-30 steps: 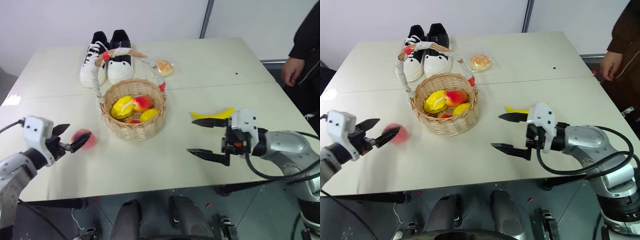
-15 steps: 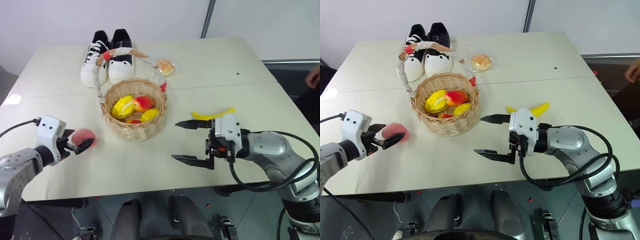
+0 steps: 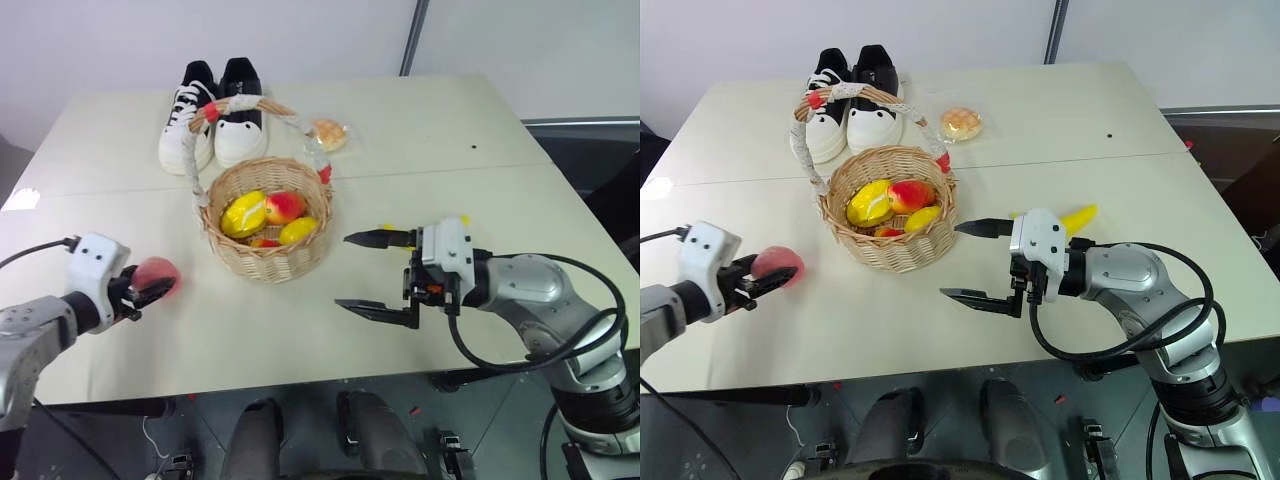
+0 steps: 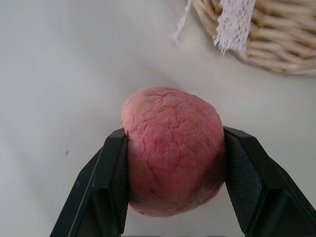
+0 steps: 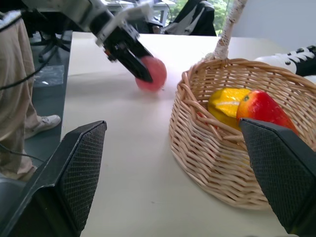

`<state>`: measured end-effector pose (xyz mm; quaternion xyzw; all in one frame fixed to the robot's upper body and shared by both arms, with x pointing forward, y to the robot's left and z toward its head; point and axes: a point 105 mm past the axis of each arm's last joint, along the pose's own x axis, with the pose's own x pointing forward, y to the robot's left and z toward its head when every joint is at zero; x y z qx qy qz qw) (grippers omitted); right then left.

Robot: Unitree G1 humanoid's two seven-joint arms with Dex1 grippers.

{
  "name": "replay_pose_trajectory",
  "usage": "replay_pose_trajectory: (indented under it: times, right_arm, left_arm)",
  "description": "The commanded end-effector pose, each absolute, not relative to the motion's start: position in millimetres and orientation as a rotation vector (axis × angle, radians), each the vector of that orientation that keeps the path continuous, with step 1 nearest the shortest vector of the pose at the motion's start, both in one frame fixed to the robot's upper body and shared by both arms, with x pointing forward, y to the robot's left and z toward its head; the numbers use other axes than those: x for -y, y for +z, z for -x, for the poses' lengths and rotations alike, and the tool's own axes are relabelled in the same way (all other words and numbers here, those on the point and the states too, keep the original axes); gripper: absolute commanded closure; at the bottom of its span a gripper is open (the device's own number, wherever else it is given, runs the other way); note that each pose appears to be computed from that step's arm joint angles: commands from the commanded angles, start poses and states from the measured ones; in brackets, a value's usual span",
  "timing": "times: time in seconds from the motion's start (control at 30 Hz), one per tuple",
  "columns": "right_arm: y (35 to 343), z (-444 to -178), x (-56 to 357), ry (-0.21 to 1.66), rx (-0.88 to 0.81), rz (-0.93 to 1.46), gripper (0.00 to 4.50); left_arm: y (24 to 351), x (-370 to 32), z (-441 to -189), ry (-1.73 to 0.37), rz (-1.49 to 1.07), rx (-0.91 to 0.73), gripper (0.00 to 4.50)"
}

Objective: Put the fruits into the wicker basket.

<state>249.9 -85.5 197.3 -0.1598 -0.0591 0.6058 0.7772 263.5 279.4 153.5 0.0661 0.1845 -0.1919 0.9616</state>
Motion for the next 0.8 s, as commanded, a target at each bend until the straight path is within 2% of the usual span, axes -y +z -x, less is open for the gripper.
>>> replay_pose_trajectory:
  times: [0.03, 0.13, 0.23, 0.43, 0.6, 0.8]
  right_arm:
    - [212.7, -256.6, 96.3, 1.273, 0.181, 0.391, 0.00]
    - [215.7, -264.9, 103.4, 1.244, 0.180, 0.411, 0.00]
    - [218.3, -271.5, 107.9, 1.213, 0.179, 0.431, 0.00]
    - [220.8, -274.0, 108.8, 1.179, 0.183, 0.441, 0.00]
    - [213.8, -284.7, 124.0, 1.066, 0.133, 0.478, 0.00]
    - [178.1, -316.8, 169.4, 0.896, -0.050, 0.653, 0.00]
  left_arm:
    - [212.1, -245.7, -252.1, -0.569, -0.132, -0.197, 2.15]
    - [233.1, -208.9, -253.4, -0.698, -0.156, -0.118, 2.15]
    - [245.2, -181.8, -270.5, -0.723, -0.228, -0.061, 2.15]
    - [234.7, -158.5, -294.6, -0.757, -0.257, -0.088, 2.15]
    - [228.9, -155.9, -302.1, -0.770, -0.289, -0.092, 0.08]
    - [233.7, -145.6, -291.0, -0.918, -0.245, -0.015, 0.08]
